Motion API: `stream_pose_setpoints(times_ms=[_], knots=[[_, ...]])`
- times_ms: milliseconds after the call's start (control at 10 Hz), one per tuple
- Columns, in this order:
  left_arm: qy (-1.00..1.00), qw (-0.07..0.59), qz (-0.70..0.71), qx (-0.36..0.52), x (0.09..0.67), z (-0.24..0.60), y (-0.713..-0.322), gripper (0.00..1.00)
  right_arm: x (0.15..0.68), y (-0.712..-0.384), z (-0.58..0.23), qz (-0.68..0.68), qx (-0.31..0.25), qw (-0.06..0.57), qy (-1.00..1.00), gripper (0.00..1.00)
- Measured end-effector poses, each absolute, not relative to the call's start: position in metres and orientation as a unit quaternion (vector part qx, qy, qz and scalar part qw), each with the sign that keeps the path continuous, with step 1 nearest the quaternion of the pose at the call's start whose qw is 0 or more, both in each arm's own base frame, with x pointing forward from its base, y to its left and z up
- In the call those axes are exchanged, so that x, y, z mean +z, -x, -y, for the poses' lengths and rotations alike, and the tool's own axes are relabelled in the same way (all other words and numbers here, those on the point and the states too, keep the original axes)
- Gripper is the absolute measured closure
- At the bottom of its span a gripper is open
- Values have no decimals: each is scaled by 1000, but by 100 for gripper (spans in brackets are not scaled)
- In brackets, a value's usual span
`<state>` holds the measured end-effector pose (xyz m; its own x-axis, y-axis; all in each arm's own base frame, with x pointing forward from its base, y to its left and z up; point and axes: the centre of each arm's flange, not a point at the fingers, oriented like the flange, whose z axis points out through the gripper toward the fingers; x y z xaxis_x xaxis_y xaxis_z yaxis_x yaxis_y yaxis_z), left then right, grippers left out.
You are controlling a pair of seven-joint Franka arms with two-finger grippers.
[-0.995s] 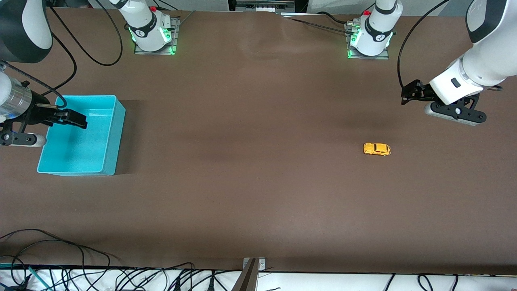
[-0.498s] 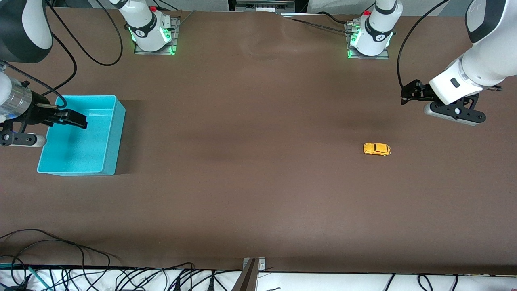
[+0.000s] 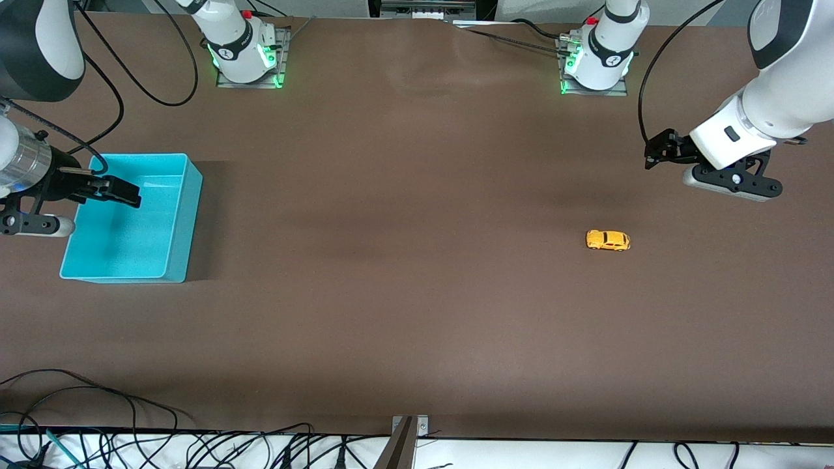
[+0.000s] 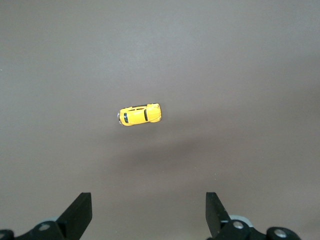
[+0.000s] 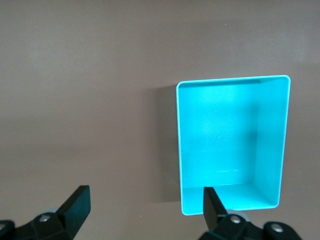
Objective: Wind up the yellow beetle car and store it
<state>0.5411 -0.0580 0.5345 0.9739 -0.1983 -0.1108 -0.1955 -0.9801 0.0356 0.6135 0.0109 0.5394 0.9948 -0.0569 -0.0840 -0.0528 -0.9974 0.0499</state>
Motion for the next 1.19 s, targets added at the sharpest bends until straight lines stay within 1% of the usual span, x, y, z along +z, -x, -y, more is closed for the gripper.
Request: stream_pose_setpoints(times_ms=[697,1195], knots=[[-995,13,80,-58,534,43,-543,0,539,-614,-10,28,-43,23,-998,0],[-994,13,84,-61,530,47,-543,0,538,-614,-10,28,-44,23,-998,0]])
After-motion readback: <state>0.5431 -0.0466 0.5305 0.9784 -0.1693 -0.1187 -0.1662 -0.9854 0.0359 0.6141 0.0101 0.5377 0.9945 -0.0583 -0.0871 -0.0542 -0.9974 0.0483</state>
